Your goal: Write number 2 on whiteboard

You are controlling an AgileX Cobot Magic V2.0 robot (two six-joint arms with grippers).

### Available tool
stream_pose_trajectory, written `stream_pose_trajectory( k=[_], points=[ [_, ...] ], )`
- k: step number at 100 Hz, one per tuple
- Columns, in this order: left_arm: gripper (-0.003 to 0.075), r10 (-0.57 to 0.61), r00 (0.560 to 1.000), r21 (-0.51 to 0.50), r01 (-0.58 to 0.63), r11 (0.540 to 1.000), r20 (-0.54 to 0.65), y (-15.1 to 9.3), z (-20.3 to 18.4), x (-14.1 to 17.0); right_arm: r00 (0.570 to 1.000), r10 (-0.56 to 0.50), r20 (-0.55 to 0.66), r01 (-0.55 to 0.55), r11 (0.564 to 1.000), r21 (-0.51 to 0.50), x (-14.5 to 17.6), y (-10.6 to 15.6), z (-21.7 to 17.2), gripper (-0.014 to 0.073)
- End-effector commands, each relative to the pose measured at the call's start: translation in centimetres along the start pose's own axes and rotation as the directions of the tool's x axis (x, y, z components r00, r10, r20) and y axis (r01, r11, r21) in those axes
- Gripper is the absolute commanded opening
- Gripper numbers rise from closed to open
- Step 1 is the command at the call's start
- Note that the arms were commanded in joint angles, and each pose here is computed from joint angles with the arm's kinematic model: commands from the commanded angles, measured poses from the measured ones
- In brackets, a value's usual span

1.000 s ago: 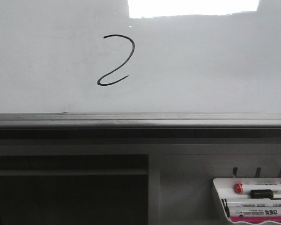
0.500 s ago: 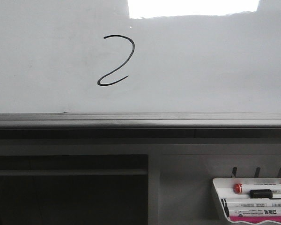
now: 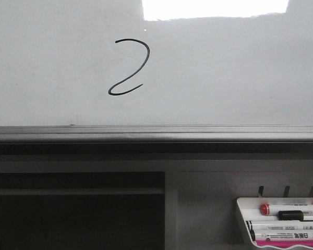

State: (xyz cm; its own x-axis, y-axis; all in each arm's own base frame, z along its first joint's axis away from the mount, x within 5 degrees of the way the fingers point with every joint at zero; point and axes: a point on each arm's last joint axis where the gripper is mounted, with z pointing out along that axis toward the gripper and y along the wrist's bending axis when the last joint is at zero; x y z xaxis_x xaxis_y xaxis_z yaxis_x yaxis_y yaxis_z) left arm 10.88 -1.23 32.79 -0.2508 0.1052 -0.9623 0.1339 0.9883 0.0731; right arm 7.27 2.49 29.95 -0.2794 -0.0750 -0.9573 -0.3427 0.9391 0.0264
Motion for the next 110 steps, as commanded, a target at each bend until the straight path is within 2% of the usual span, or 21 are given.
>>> stream_pose_trajectory(
  k=[1,9,51,56,60,66,73,88,99,109,110],
  points=[
    [-0.0020,-0.115,0.988,0.036,0.112,0.993,0.107,-0.2,-0.2,-1.4,0.995,-0.007,0.096,0.009,1.000,-0.024,-1.3,0.2,-0.2,-0.0073],
    [-0.0020,-0.180,0.978,0.062,0.174,0.983,0.104,-0.4,-0.2,-1.3,0.996,-0.007,0.090,0.009,1.000,-0.021,-1.2,0.2,-0.1,-0.0073],
    [-0.0020,-0.179,0.978,0.068,0.172,0.983,0.110,-0.4,-0.4,-1.2,0.996,-0.007,0.090,0.009,1.000,-0.021,-1.2,0.2,-0.1,-0.0073],
    [-0.0020,-0.158,0.977,0.060,0.151,0.987,0.140,-0.4,-1.0,-1.0,0.996,-0.007,0.090,0.009,1.000,-0.021,-1.2,0.2,-0.1,-0.0073],
    [-0.0020,-0.078,0.980,0.016,0.077,0.997,0.181,-0.1,-1.7,-0.8,0.996,-0.007,0.090,0.009,1.000,-0.021,-1.2,0.2,-0.1,-0.0073],
    [-0.0020,0.014,0.980,-0.027,-0.009,1.000,0.200,0.0,-2.4,0.2,0.996,-0.007,0.090,0.009,1.000,-0.021,-1.2,0.2,-0.1,-0.0073],
    [-0.0020,0.036,0.968,-0.041,-0.027,0.999,0.247,0.0,-3.2,1.7,0.996,-0.007,0.090,0.009,1.000,-0.021,-1.2,0.2,-0.1,-0.0073],
    [-0.0020,0.021,0.922,-0.044,-0.004,0.999,0.386,-0.4,-3.3,5.6,0.996,-0.007,0.090,0.009,1.000,-0.021,-1.2,0.2,-0.1,-0.0073],
    [-0.0020,-0.033,0.882,-0.031,0.054,0.998,0.471,-0.6,-2.7,8.9,0.996,-0.007,0.090,0.009,1.000,-0.021,-1.2,0.2,-0.1,-0.0073],
    [-0.0020,-0.041,0.859,-0.033,0.068,0.997,0.511,-0.7,-2.3,11.1,0.996,-0.007,0.090,0.009,1.000,-0.021,-1.2,0.2,-0.1,-0.0073],
    [-0.0020,-0.042,0.868,-0.034,0.068,0.997,0.495,-0.7,-2.3,11.2,0.996,-0.007,0.090,0.009,1.000,-0.021,-1.2,0.2,-0.1,-0.0073]
  ],
)
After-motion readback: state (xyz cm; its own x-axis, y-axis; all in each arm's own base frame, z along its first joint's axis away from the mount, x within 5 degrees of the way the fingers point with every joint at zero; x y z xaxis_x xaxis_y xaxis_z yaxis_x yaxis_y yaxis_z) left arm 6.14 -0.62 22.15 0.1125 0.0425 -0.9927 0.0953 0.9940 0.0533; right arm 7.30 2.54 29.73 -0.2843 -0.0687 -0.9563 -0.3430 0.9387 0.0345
